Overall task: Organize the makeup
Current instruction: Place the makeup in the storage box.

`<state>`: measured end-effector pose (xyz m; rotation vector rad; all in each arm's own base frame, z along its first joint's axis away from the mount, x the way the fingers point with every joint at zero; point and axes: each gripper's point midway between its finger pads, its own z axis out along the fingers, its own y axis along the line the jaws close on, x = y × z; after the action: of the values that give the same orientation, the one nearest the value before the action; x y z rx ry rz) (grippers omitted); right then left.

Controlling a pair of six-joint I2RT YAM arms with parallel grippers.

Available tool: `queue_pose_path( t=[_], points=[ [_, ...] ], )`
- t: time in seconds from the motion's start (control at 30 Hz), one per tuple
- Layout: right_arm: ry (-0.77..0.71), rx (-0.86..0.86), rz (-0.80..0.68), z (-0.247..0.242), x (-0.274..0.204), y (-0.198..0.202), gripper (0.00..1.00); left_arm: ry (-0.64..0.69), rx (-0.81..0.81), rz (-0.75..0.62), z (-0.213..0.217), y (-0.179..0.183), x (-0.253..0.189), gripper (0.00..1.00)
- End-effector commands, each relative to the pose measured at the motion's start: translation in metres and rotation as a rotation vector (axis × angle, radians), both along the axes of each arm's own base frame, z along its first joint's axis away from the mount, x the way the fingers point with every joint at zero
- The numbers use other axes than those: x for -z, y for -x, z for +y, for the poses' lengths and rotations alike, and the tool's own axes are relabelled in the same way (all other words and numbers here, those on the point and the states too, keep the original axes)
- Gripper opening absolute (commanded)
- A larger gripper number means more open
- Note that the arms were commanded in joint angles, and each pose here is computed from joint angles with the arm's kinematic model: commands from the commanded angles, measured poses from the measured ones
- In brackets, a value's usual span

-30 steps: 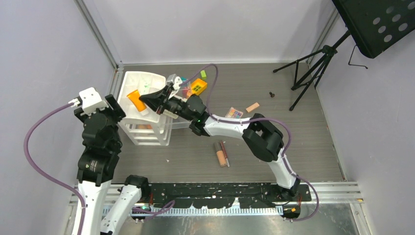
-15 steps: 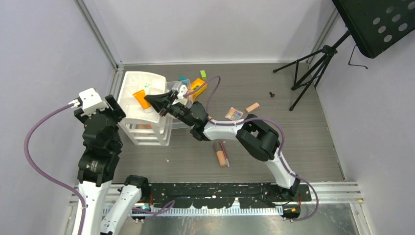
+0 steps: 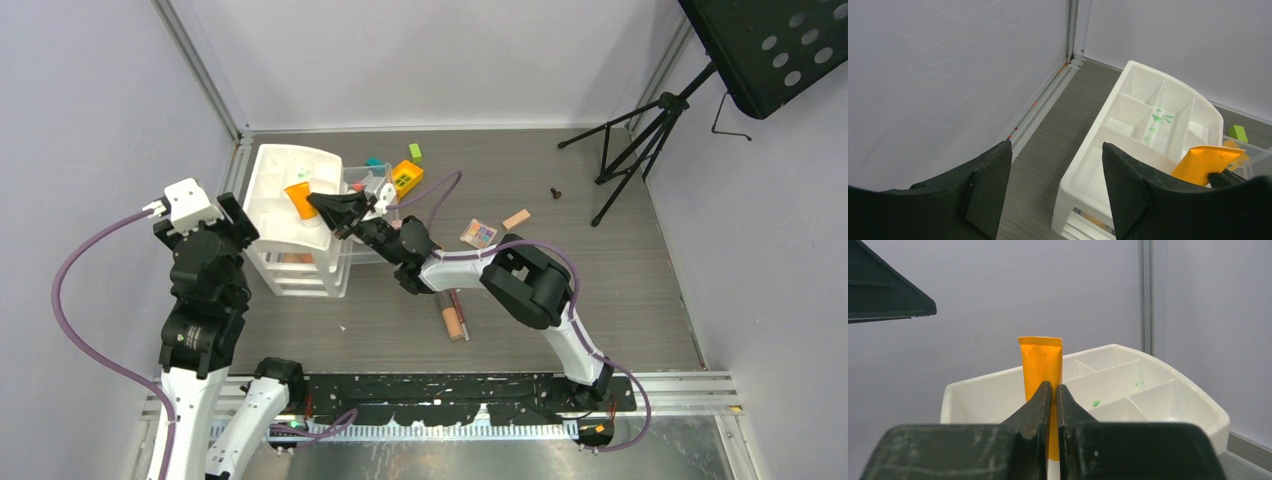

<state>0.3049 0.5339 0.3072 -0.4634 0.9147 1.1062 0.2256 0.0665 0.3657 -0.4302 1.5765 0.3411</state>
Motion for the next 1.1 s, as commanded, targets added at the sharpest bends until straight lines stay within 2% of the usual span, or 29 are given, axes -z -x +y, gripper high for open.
queue_pose_path(
  t=[0.0, 0.33, 0.63, 1.07],
  points=[
    [-0.049, 0.042, -0.040, -0.015, -0.022, 0.002, 0.10, 0.024, 0.007, -0.059, -0.002, -0.006, -0.010, 0.68],
    [-0.056, 0.025, -0.056, -0.013, -0.034, 0.006, 0.30, 0.024, 0.007, -0.058, -0.002, -0.006, -0.010, 0.68],
    [-0.052, 0.021, -0.070, -0.012, -0.036, 0.008, 0.36, 0.024, 0.009, -0.059, -0.003, -0.006, -0.010, 0.68],
    [-0.077, 0.014, -0.106, -0.014, -0.063, 0.014, 0.47, 0.025, 0.011, -0.061, -0.003, -0.006, -0.011, 0.68]
  ],
)
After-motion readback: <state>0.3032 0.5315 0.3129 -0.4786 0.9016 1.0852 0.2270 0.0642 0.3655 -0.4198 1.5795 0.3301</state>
